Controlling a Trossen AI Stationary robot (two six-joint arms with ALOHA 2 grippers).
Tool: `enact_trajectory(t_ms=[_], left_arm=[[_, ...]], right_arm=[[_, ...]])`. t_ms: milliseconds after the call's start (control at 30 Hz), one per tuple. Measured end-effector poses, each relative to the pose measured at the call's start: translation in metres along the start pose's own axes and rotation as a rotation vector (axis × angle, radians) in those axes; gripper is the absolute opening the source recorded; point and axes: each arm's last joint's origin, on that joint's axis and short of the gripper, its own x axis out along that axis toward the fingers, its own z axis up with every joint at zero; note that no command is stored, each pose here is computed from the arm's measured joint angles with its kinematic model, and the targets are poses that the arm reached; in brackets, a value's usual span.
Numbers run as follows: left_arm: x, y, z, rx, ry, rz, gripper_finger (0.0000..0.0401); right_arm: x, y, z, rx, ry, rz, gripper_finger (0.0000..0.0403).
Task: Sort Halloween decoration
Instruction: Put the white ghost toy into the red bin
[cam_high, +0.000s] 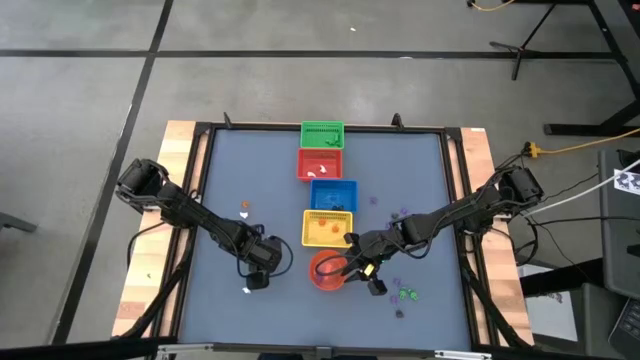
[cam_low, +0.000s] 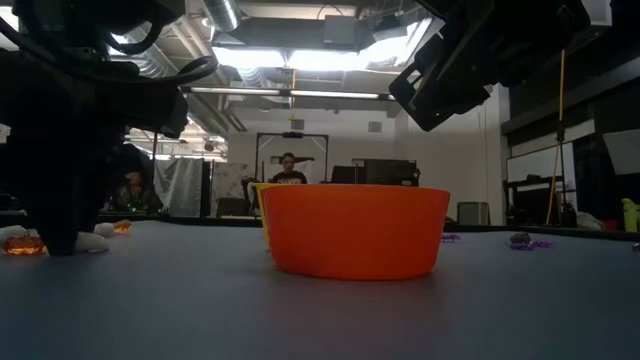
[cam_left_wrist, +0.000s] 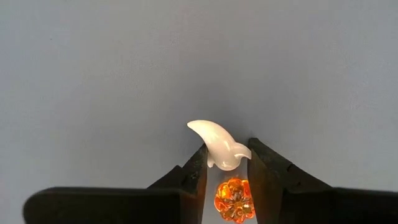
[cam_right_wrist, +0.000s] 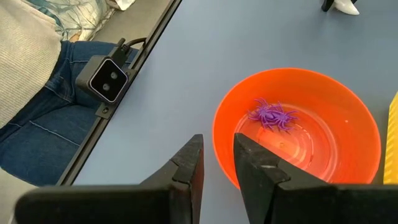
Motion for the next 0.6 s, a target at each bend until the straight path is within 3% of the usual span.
enact_trajectory(t_ms=[600], left_arm=[[-0.012,-0.005,0.022,-0.009,-0.074,-0.037,0.0072]], right_arm=[[-0.025,0.004,0.008,-0.04,-0.007,-0.034,0.0085]])
